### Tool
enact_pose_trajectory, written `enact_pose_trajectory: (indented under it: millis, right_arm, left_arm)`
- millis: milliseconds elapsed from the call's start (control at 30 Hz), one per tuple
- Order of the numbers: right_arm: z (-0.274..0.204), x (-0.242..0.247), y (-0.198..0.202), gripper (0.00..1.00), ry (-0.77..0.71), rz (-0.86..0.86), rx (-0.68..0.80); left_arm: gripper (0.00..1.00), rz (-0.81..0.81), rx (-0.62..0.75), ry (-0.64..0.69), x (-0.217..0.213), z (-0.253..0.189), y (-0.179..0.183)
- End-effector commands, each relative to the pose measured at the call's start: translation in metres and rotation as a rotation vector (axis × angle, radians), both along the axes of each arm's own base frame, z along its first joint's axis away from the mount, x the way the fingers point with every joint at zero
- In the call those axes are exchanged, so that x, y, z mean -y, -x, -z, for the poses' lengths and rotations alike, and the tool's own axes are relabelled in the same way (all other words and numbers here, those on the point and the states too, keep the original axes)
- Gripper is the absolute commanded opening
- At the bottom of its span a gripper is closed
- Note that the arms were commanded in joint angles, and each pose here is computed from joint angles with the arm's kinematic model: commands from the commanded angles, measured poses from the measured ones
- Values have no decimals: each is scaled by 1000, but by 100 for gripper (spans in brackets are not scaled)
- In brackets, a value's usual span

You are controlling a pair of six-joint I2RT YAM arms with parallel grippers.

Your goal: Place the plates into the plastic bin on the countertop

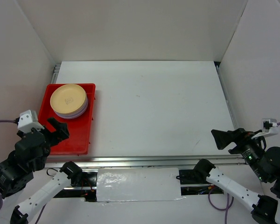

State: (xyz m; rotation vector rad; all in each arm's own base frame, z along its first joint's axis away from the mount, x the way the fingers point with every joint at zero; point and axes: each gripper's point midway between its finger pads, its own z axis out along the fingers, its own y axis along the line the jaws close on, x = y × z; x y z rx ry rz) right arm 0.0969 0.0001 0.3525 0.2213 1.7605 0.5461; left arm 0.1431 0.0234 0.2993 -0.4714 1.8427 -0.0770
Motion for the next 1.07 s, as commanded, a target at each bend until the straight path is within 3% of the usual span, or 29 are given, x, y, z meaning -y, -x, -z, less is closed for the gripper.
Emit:
enact_pose_trajectory:
  millis: [0, 1033]
  right_arm:
    - [12, -6, 0, 100, 38, -25, -28]
    - [27, -20, -17, 100, 76, -12, -76]
  left_arm:
    - [99, -23, 42, 37, -4, -4, 3]
    - [99, 20, 58, 41, 2, -3, 2]
